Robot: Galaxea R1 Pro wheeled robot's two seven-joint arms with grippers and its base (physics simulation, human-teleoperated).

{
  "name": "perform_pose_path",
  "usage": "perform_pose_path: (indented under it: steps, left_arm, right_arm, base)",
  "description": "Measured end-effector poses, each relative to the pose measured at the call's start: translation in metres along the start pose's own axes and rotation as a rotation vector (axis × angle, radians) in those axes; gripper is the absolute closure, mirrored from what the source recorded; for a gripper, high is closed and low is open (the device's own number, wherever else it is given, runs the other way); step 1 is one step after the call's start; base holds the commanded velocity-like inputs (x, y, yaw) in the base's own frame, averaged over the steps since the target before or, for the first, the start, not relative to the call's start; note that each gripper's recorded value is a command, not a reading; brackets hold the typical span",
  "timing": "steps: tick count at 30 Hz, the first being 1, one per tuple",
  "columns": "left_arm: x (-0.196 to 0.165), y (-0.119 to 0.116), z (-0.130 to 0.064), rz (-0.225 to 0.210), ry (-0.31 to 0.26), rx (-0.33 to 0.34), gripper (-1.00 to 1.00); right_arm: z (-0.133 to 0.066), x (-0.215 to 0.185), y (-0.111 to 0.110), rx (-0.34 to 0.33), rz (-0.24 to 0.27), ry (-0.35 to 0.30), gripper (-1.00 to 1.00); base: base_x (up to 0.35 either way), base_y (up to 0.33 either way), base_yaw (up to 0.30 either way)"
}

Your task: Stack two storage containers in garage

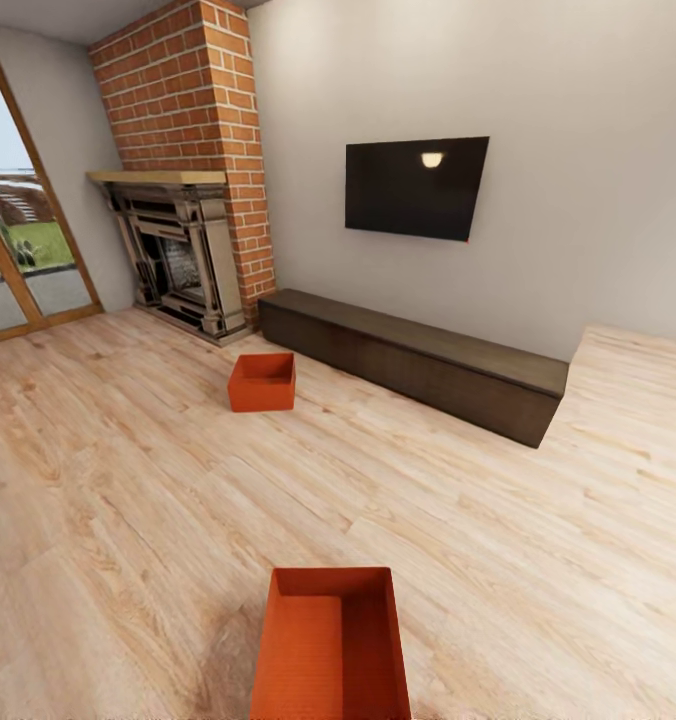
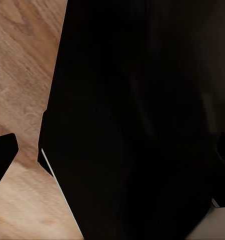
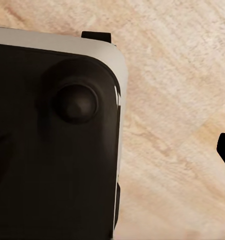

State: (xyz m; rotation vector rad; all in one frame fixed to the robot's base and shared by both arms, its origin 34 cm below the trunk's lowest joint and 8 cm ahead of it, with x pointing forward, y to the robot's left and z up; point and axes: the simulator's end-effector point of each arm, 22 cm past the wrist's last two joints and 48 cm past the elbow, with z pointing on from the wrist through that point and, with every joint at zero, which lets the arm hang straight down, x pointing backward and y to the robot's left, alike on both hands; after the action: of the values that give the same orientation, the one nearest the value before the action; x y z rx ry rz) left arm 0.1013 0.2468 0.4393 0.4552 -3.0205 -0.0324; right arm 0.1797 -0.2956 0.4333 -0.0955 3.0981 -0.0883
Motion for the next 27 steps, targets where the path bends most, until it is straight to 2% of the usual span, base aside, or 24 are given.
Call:
perform_pose_path:
  steps: [5,8,14,27]
  left_arm:
    - [0.002,0.000,0.000,0.002,0.005,0.000,-1.00]
    - [-0.008,-0.008,0.000,-0.010,-0.017,0.011,-1.00]
    - [-0.003,-0.010,0.000,-0.014,-0.004,0.013,-1.00]
    - [0.004,0.001,0.000,-0.009,0.017,-0.006,-1.00]
  right_arm:
    - [0.000,0.003,0.000,0.000,-0.001,0.009,-1.00]
    - [0.000,0.005,0.000,-0.001,-0.002,0.012,-1.00]
    - [0.000,0.009,0.002,-0.004,-0.002,0.023,-1.00]
    - [0.001,0.017,0.001,-0.005,-0.003,0.044,-1.00]
  base:
    - [0.000,0.000,0.000]
    - [0.000,0.000,0.000]
    - [0.000,0.000,0.000]
    - [0.000,0.000,0.000]
